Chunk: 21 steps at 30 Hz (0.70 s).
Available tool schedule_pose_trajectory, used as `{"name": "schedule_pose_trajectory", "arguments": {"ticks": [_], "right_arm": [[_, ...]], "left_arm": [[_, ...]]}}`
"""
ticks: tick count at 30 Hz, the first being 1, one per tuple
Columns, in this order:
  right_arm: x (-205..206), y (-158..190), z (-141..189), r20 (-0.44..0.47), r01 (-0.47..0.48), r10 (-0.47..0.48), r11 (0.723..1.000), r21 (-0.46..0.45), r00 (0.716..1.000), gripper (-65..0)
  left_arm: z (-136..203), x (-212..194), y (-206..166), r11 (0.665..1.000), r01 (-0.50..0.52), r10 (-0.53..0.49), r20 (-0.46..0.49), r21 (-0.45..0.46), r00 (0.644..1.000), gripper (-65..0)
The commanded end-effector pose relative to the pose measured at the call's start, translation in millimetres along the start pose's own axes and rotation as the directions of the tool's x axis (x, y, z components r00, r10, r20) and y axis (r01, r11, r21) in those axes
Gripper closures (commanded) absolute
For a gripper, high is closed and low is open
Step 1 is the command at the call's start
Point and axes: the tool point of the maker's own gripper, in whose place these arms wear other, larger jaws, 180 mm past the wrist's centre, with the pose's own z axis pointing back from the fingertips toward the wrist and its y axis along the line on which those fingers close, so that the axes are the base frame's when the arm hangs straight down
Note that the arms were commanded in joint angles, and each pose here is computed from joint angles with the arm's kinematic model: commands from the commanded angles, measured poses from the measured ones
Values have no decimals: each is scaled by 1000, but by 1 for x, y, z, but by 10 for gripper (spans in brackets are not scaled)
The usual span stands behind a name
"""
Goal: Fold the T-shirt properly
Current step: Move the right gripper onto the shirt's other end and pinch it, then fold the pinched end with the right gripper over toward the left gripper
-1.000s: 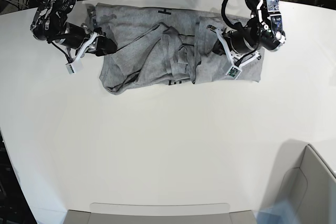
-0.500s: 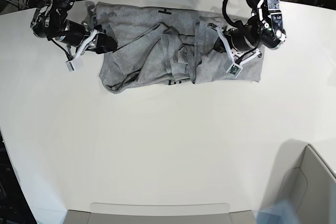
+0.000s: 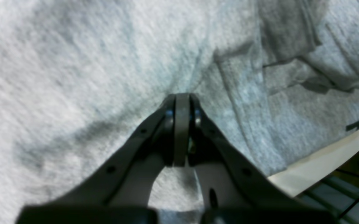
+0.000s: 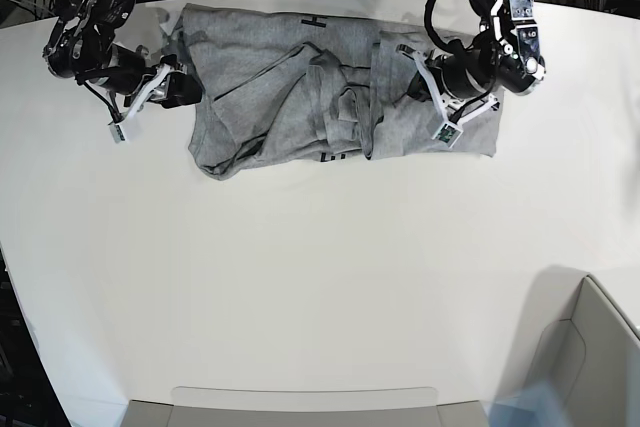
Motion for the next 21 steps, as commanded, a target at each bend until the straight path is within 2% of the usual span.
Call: {"name": "schedule_pose_trajectory", "arguments": {"ticks": [1,7,18,21], "right_arm": [[2,1,-4,-24,-31,31,1000,2,999,-246],[-19,26,-35,-129,-33,48,993,110,991,-246],[-34,77,-65,-198,-96,145,967,238,969,-242],[-41,90,-70,-221,-113,177,956,272,959,-162]], "left_arm": [[3,10,1,1000,12,-13,34,3,999,0],[3,10,0,1000,14,-14,34,2,999,0],[3,9,0,1000,13,-13,31,1,999,0],[4,10,1,1000,11,-11,34,5,999,0]]}}
